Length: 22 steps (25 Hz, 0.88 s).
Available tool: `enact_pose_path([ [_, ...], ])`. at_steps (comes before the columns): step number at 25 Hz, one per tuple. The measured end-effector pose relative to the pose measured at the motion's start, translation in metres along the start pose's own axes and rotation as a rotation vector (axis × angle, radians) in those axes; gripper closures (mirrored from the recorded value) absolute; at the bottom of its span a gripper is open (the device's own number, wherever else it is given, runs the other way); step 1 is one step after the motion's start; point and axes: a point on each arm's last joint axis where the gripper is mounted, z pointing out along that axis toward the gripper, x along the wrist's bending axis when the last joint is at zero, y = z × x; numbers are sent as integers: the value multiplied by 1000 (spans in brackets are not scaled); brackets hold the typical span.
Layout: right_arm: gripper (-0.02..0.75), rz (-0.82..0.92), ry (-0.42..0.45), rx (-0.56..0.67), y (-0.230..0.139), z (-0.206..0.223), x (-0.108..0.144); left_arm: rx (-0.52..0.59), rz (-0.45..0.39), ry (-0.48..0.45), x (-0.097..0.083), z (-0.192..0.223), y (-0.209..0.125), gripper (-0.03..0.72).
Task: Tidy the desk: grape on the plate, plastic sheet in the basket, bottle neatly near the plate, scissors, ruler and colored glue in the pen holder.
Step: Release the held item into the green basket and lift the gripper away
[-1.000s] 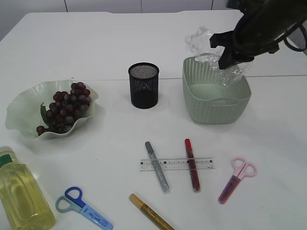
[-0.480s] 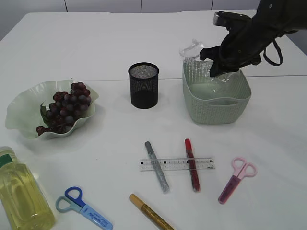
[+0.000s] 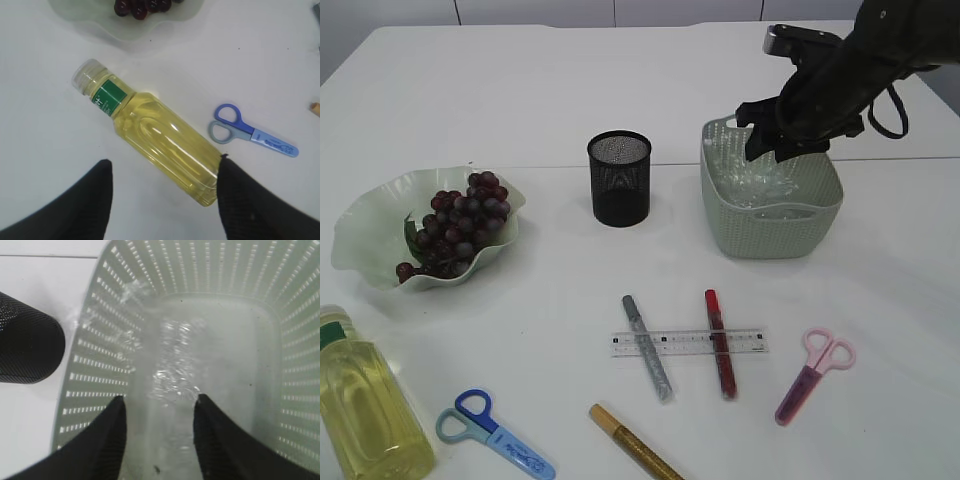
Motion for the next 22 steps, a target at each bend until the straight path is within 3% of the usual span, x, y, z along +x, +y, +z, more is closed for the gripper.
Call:
enact_pose_path([
  [3,250,-1,2,-11,3,-2,1,0,0,0,0,0,0,211],
  [6,190,-5,5,-22,7,-7,2,0,0,0,0,0,0,211],
  [14,174,-35,24,-118,28,-68,17,0,0,0,0,0,0,212],
  [22,174,-49,61,-52,22,-131,33,2,0,0,0,0,0,212],
])
